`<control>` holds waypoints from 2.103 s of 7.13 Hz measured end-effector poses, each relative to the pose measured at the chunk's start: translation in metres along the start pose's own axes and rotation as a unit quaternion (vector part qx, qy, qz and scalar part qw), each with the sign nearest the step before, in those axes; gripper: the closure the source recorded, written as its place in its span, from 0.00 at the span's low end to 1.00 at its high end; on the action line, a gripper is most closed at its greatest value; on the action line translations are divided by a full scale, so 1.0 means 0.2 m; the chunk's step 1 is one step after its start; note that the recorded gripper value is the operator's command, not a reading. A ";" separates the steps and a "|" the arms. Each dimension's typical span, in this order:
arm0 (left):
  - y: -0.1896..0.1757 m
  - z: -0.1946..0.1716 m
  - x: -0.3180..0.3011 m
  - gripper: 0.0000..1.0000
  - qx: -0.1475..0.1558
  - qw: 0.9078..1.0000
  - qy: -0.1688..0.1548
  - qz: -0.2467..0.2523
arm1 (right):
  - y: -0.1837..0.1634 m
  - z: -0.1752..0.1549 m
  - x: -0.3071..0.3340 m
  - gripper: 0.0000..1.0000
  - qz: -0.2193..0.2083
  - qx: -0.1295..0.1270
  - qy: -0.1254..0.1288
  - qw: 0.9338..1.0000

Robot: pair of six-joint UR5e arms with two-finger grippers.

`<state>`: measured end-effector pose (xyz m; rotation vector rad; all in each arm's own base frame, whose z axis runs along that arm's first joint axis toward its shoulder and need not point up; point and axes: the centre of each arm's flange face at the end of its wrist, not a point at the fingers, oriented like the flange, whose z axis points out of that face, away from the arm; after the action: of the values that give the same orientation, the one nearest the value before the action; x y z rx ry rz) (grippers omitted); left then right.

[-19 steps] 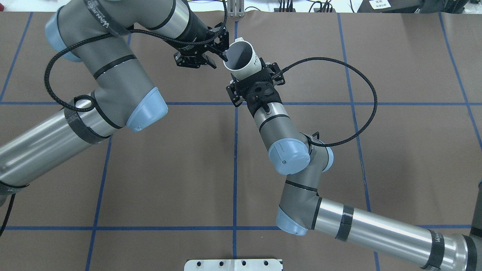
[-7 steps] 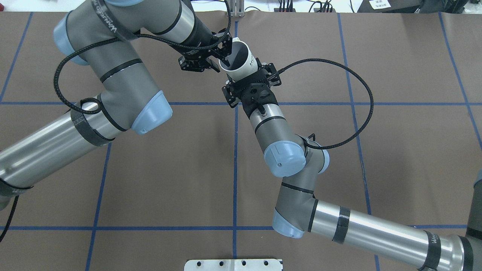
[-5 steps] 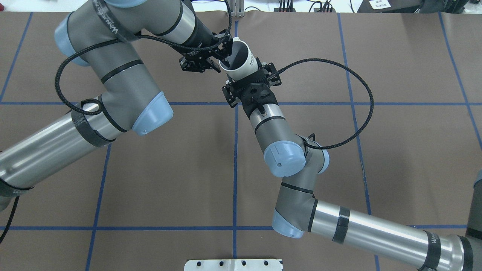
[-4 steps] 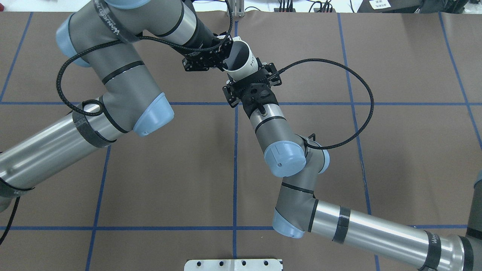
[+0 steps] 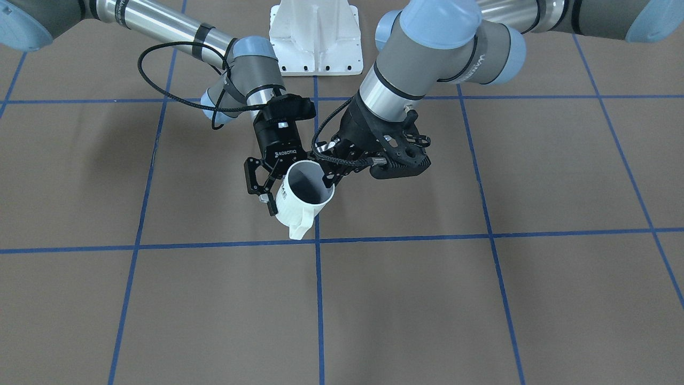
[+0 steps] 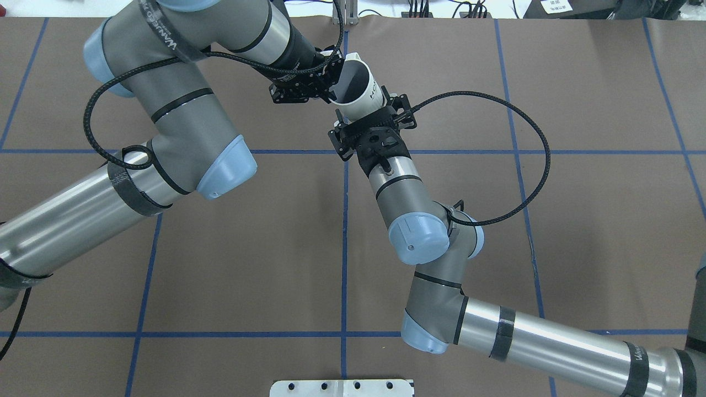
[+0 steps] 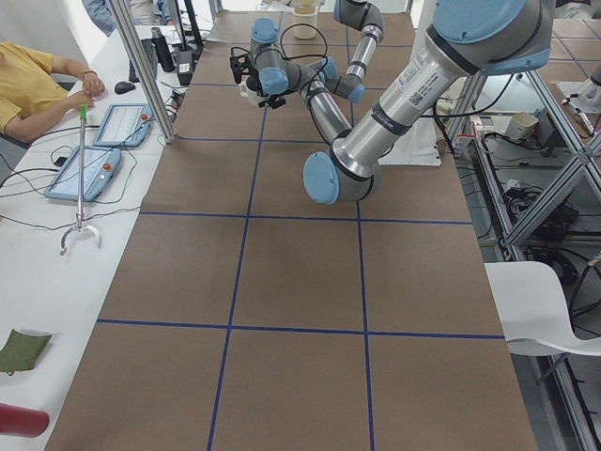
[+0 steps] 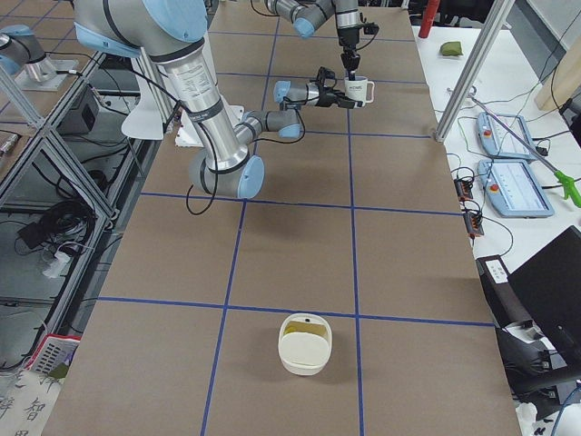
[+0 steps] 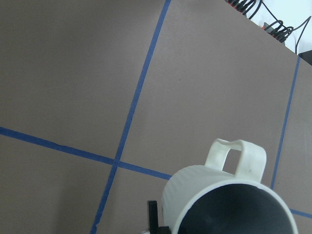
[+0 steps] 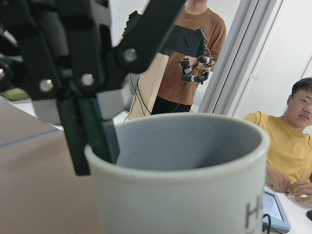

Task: Left arm hands cup to right arm to dump lemon

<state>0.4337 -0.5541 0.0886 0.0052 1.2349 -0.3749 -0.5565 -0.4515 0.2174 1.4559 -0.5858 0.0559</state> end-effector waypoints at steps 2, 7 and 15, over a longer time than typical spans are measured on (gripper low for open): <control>0.00 0.00 0.01 1.00 0.000 1.000 0.001 0.001 | -0.01 -0.06 -0.01 0.02 0.004 0.005 -0.004 1.000; 0.00 -0.01 0.01 1.00 0.001 1.000 0.001 0.001 | 0.02 -0.46 -0.06 0.02 -0.011 0.023 -0.008 1.000; -0.20 0.01 -0.10 1.00 0.036 0.998 -0.025 0.036 | -0.17 -0.56 0.13 0.00 0.035 0.049 0.014 0.998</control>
<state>0.4181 -0.5866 0.1156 0.1016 1.1672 -0.3550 -0.4835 -0.3592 0.1973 1.5278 -0.6183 0.1615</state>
